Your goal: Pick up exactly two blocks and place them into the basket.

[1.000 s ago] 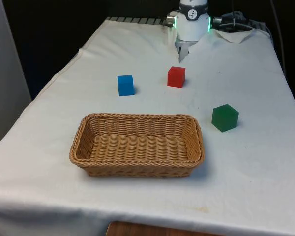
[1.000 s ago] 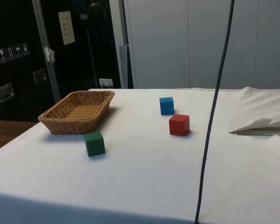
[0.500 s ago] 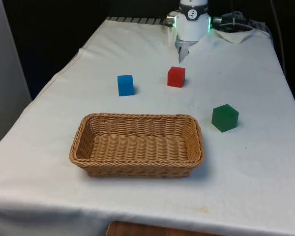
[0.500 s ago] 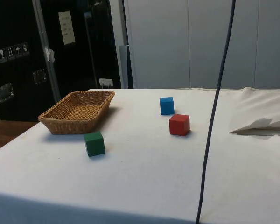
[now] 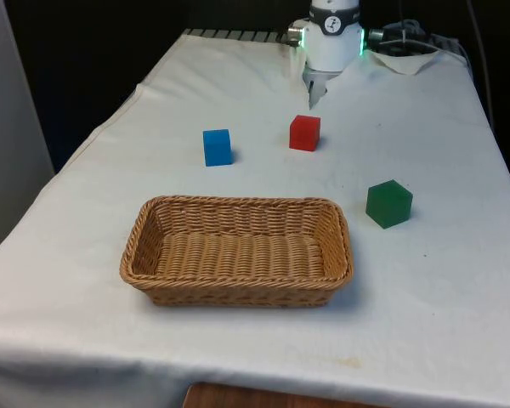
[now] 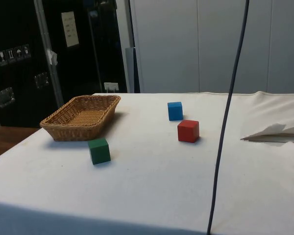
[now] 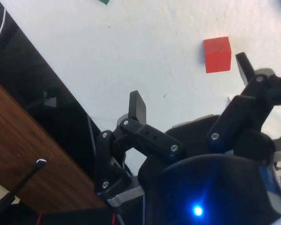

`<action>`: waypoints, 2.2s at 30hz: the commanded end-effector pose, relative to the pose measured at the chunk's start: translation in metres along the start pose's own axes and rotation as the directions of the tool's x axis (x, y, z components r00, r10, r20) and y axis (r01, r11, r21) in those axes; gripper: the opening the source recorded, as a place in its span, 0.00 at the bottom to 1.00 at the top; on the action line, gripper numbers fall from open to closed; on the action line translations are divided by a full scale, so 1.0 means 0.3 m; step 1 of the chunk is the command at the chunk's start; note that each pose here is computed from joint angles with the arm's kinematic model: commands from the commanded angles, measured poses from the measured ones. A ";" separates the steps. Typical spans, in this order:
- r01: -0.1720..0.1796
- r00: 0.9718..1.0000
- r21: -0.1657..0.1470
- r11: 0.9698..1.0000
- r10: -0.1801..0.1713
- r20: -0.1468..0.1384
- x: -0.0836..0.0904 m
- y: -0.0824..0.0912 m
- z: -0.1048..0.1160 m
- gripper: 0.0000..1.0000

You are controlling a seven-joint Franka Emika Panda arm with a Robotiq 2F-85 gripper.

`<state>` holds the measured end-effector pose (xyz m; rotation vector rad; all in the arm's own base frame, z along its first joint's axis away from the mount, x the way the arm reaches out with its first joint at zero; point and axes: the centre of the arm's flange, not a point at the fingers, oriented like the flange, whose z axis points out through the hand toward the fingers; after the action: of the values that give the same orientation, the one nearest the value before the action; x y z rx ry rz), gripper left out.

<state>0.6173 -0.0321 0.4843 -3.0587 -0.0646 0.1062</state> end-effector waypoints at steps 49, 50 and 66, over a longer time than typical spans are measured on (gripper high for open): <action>0.042 0.999 -0.019 0.999 -0.042 -0.002 -0.035 -0.079 0.440 1.00; 0.047 0.999 -0.025 0.999 -0.047 -0.011 -0.061 -0.070 0.454 1.00; 0.085 0.996 -0.029 0.996 -0.084 0.035 -0.122 0.010 0.596 1.00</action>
<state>0.5681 -0.0226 0.3087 -3.0796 -0.1992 0.1531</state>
